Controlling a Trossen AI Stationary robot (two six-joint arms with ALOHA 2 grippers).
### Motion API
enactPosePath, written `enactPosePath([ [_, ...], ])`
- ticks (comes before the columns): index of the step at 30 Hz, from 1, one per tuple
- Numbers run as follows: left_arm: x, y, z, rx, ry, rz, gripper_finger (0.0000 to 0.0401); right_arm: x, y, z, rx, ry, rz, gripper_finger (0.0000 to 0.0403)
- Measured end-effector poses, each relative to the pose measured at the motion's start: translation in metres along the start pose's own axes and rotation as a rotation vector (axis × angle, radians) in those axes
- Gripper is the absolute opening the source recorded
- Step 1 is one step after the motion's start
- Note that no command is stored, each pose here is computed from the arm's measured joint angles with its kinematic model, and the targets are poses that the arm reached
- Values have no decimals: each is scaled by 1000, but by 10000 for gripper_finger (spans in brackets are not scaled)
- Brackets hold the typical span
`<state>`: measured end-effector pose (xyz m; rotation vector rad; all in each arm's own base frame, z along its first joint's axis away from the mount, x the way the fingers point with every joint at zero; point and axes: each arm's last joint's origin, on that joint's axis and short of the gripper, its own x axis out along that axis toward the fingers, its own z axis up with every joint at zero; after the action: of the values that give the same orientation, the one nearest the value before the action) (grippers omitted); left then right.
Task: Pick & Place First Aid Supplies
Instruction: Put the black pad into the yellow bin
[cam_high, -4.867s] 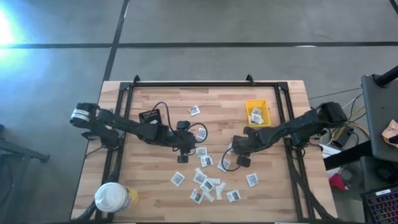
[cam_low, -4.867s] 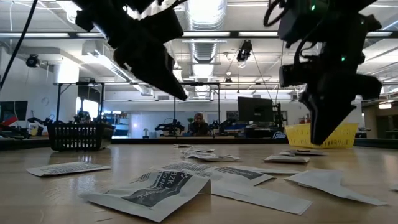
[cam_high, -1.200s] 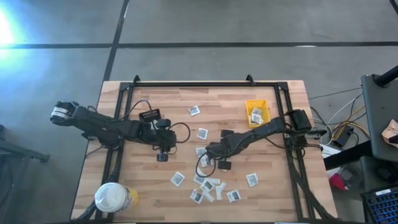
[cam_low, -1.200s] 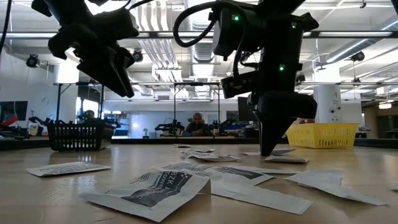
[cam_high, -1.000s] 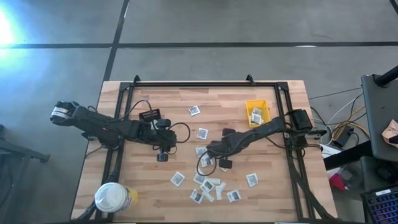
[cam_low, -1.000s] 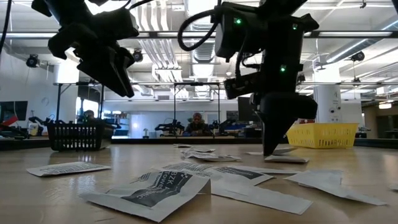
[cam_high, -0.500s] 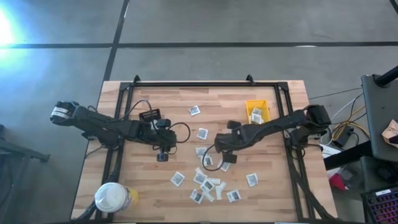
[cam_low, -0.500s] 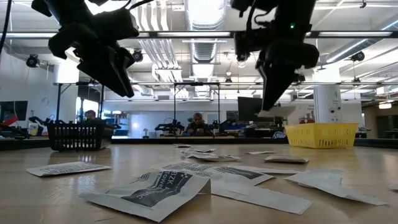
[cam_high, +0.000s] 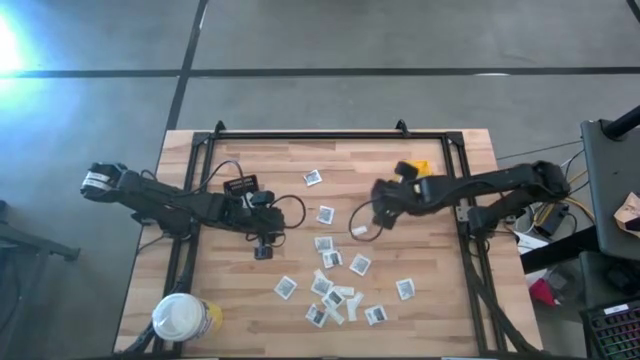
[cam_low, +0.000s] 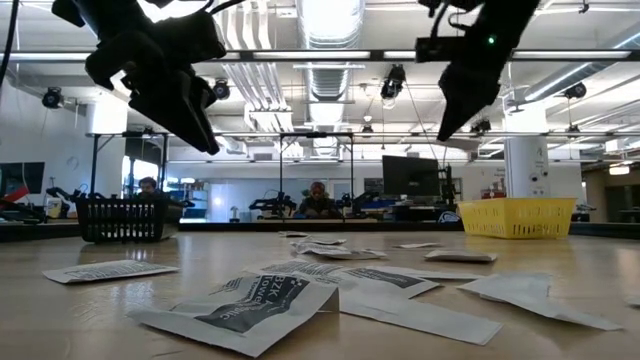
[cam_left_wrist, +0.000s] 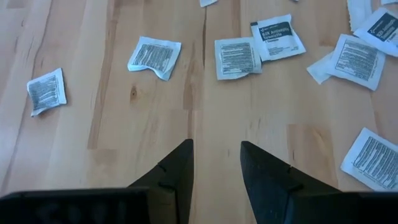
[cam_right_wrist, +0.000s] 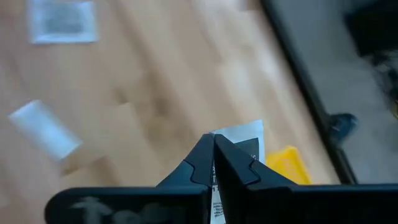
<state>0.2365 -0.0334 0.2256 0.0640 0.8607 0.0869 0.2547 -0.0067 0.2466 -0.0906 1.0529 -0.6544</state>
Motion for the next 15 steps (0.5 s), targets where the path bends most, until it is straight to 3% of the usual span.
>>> enactPosePath([
  [8,0,3,6,-14,-72,104,126,14,-40,-19,208,-64,-95,8],
  [15,-1,5,8,-18,-97,173,126,29,-70,-33,371,-2,-130,8],
])
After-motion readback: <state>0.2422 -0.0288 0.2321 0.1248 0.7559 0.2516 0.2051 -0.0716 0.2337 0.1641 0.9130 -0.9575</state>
